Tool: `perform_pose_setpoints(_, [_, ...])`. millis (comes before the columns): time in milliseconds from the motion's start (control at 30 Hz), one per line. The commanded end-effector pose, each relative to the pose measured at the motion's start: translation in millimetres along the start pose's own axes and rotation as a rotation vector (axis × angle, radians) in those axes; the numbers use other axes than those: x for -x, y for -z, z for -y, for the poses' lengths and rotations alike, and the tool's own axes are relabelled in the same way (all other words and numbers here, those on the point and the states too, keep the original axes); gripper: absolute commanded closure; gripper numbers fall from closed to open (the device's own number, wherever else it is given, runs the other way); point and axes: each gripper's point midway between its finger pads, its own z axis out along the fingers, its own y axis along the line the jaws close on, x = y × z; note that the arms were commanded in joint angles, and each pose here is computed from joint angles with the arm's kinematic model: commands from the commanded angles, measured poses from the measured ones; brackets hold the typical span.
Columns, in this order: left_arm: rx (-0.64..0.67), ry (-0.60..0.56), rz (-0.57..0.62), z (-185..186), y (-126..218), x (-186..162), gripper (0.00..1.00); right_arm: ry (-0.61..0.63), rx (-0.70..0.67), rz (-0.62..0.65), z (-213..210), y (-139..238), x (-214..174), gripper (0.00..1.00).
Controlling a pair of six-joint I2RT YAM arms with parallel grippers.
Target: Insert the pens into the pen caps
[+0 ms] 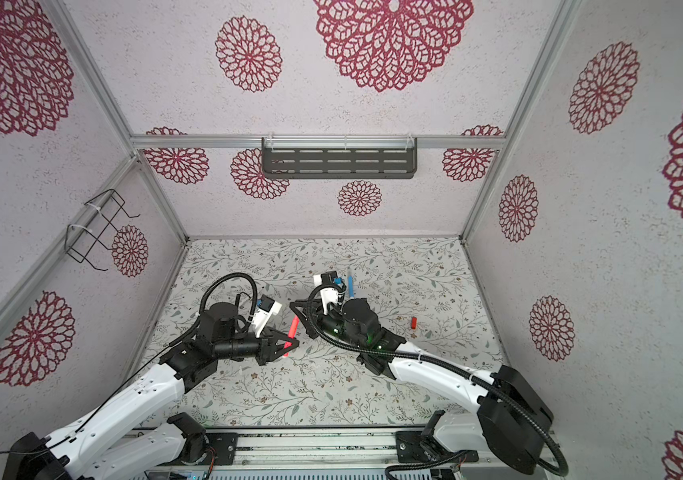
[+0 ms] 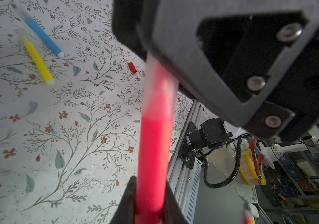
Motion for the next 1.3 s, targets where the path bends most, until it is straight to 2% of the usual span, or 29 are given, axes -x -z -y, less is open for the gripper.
perform_pose_setpoints(0, [0.130,-0.115,0.643,6,76,160,1.00,-0.003,0.089,-0.714,-8,52,-185,1.00])
perform_pose_setpoints(367, [0.067,-0.118,0.604,13,69,151,1.00,0.062,0.229,-0.684,-32,50,-154,1.00])
perform_pose_setpoints(533, [0.073,-0.107,0.595,9,67,146,1.00,0.079,0.202,-0.667,-28,45,-136,1.00])
perform_pose_setpoints(633, [0.097,-0.093,0.566,1,62,140,1.00,0.086,0.208,-0.610,-31,41,-116,1.00])
perform_pose_setpoints(867, [0.126,-0.057,0.527,-14,49,119,1.00,0.122,0.260,-0.435,-48,33,-47,0.75])
perform_pose_setpoints(1000, [0.121,-0.050,0.510,-17,46,109,1.00,0.117,0.318,-0.285,-56,40,5,0.46])
perform_pose_setpoints(1133, [0.119,-0.040,0.507,-18,45,100,1.00,0.136,0.348,-0.137,-64,55,50,0.38])
perform_pose_setpoints(1267, [0.131,-0.042,0.507,-18,48,96,1.00,0.168,0.340,-0.111,-68,64,66,0.38])
